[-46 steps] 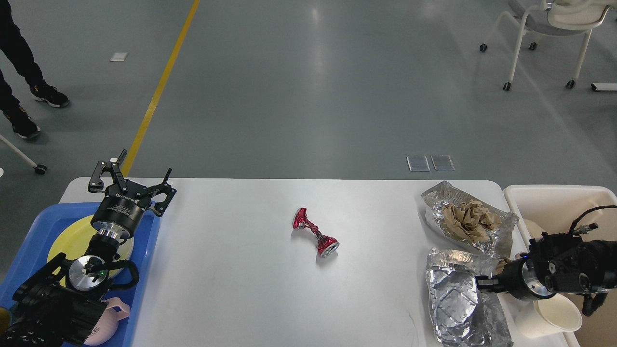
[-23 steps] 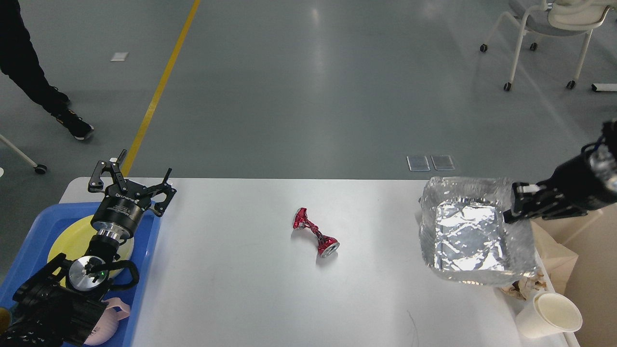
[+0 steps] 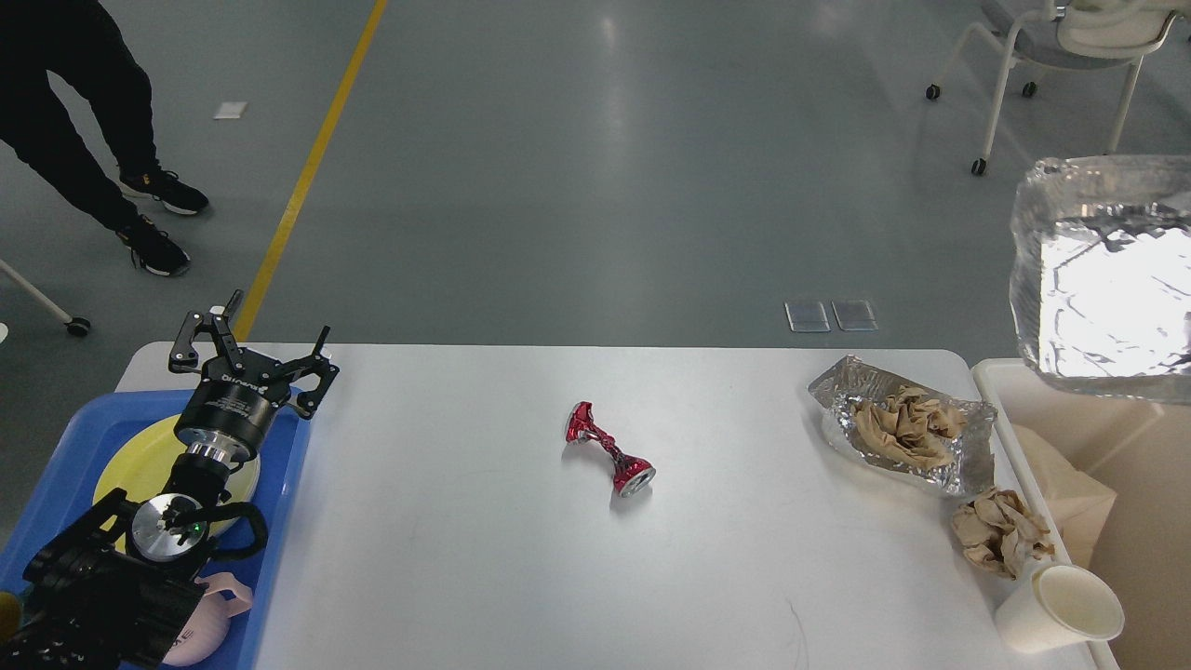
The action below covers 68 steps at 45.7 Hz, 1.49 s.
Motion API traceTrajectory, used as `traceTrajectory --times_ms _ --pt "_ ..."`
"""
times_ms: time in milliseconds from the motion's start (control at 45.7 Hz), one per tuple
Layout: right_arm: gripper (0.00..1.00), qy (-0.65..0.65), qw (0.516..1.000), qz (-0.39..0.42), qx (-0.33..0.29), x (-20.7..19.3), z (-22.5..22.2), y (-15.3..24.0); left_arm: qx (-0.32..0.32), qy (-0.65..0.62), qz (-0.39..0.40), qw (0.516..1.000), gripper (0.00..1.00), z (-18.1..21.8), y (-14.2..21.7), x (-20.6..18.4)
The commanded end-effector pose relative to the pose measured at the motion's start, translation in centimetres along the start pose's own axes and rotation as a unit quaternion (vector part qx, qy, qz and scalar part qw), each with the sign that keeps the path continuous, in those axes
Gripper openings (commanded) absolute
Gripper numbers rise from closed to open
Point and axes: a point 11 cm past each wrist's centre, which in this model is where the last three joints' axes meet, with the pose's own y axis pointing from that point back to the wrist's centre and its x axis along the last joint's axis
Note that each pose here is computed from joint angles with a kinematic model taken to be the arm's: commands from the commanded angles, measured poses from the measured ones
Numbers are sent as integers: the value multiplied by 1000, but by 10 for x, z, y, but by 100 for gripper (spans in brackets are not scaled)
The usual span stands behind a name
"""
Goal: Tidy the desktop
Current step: 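Lift the foil tray and drop it into the white bin, then move the right gripper down toward the foil snack bag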
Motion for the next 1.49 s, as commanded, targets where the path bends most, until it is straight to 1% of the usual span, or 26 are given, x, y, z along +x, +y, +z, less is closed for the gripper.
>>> traceTrajectory --times_ms 0,110,153,241,307,394,460,657,679,701,723,745,767,789,832,986,1095,1183,1227,1248,1314,1358,1402,1467 --pt "0 17 993 50 -110 -15 83 -70 0 0 0 1000 100 0 0 0" --pt "0 88 981 56 -161 -52 120 -135 0 0 -1 1000 100 0 -1 -1" --pt "0 98 979 54 -169 -73 129 -160 0 1 -1 1000 100 -1 -1 -1" --pt "0 90 981 36 -169 -124 134 -210 0 1 -1 1000 100 -1 -1 -1" --pt "0 89 981 36 -168 -142 130 -234 1 0 -1 1000 100 -1 -1 -1" --pt "0 120 974 46 -185 -154 128 -250 1 0 -1 1000 100 -1 -1 -1" --pt "0 160 964 37 -208 -178 133 -262 1 0 -2 1000 100 -1 -1 -1" --pt "0 171 962 39 -210 -181 132 -264 1 0 -1 1000 100 -1 -1 -1" --pt "4 170 962 39 -210 -182 132 -265 1 0 -2 1000 100 -1 -1 -1" --pt "13 170 962 39 -210 -182 132 -265 1 0 -2 1000 100 -1 -1 -1" --pt "22 169 962 40 -209 -183 132 -265 1 0 -1 1000 100 -1 -1 -1" --pt "35 169 962 42 -209 -182 132 -265 1 0 -1 1000 100 -1 -1 -1" --pt "64 169 962 42 -208 -183 132 -265 1 0 -1 1000 100 -1 -1 -1" --pt "100 168 963 44 -208 -182 132 -265 1 0 -2 1000 100 -1 -1 -1" --pt "100 167 963 45 -207 -183 132 -265 1 0 -2 1000 100 -1 -1 -1" --pt "100 160 964 46 -207 -177 133 -262 1 0 -2 1000 100 -1 -1 -1" --pt "100 135 972 66 -182 -148 114 -257 1 0 -2 1000 100 -1 -1 -1" --pt "100 86 985 61 -140 -121 87 -245 1 0 -2 1000 100 -1 -1 -1" --pt "100 48 991 50 -118 -114 80 -228 1 0 -2 1000 100 -1 -1 -1" --pt "100 29 994 46 -99 -106 69 -218 1 0 -2 1000 100 -1 -1 -1" --pt "100 -8 999 25 -29 -82 18 -186 1 0 -2 1000 100 -1 -1 -1" --pt "100 -18 1000 -3 13 -70 -17 -156 1 0 -2 1000 100 -1 -1 -1" --pt "100 -17 998 -24 47 -55 -49 -119 1 0 -2 1000 100 -1 -1 -1" --pt "100 -3 993 -57 101 -45 -98 -62 0 1 -1 1000 100 -1 -1 -1"
